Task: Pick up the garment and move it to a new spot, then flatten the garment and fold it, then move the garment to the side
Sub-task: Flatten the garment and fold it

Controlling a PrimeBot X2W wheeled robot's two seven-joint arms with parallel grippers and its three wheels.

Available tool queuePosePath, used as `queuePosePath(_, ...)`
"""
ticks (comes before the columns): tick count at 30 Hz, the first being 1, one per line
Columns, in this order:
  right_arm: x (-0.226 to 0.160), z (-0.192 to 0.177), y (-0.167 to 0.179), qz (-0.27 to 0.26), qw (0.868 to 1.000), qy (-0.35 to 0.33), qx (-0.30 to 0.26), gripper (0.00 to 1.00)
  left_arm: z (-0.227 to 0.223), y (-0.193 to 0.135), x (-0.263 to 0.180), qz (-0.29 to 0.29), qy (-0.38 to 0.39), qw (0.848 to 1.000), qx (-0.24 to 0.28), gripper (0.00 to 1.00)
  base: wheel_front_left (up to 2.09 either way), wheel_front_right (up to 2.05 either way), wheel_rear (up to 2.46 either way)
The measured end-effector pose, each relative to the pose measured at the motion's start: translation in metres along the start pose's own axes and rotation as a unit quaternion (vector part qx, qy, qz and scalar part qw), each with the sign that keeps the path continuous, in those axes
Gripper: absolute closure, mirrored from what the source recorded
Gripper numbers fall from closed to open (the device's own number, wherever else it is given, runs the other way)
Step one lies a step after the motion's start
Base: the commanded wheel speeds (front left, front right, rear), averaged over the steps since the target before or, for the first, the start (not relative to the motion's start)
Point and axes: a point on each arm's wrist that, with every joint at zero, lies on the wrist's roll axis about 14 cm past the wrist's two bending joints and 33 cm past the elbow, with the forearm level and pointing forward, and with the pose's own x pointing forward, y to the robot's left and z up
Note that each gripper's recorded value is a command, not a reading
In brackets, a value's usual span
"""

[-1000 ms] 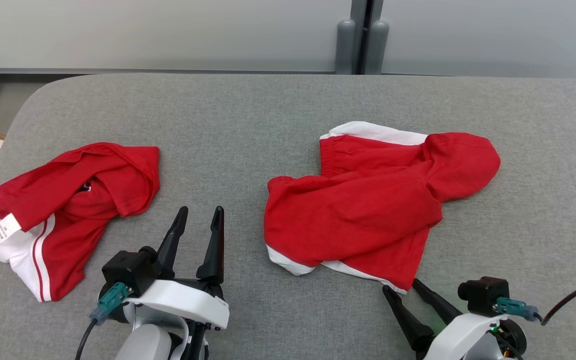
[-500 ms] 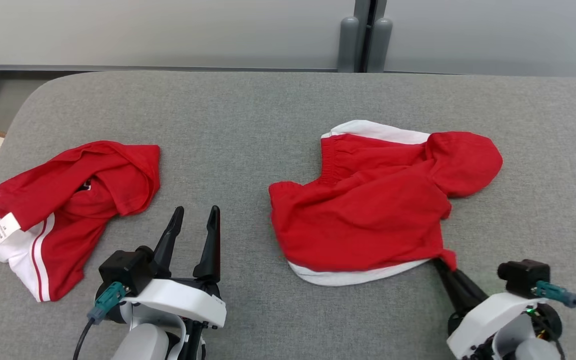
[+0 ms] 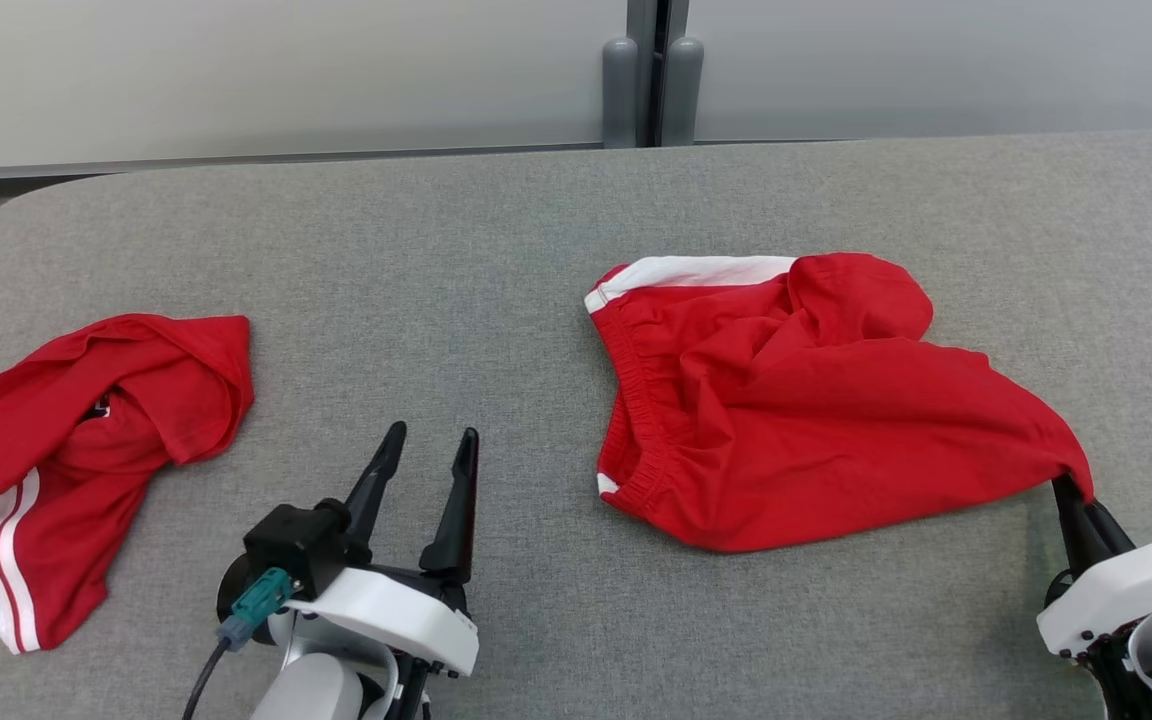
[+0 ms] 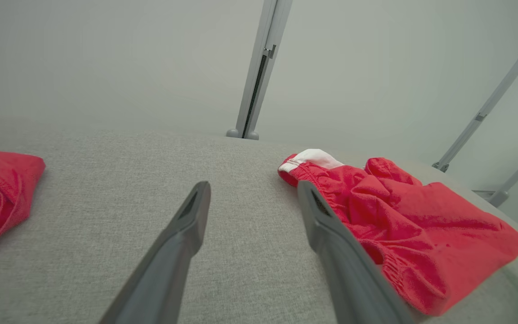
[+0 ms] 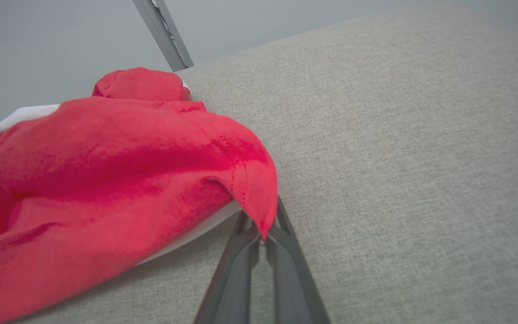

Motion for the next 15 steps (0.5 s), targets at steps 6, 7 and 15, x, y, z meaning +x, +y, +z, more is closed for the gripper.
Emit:
queuePosePath(6, -0.001, -0.005, -0.002, -0.01, 1.0, 0.002, -0.004, 0.0, -0.007, -0.013, 0.003, -0.026, 0.01, 1.0, 0.01, 0.0, 0.0, 0.0, 0.0)
queuePosePath(7, -0.002, -0.002, -0.003, -0.012, 1.0, -0.008, -0.008, 0.0, -0.007, -0.015, 0.003, -0.028, 0.01, 1.0, 0.01, 0.0, 0.0, 0.0, 0.0)
queuePosePath(15, -0.013, 0.019, -0.004, -0.025, 0.996, -0.082, 0.0, 0.0, -0.006, -0.023, 0.002, -0.044, 0.011, 0.999, 0.022, 0.0, 0.0, 0.0, 0.0)
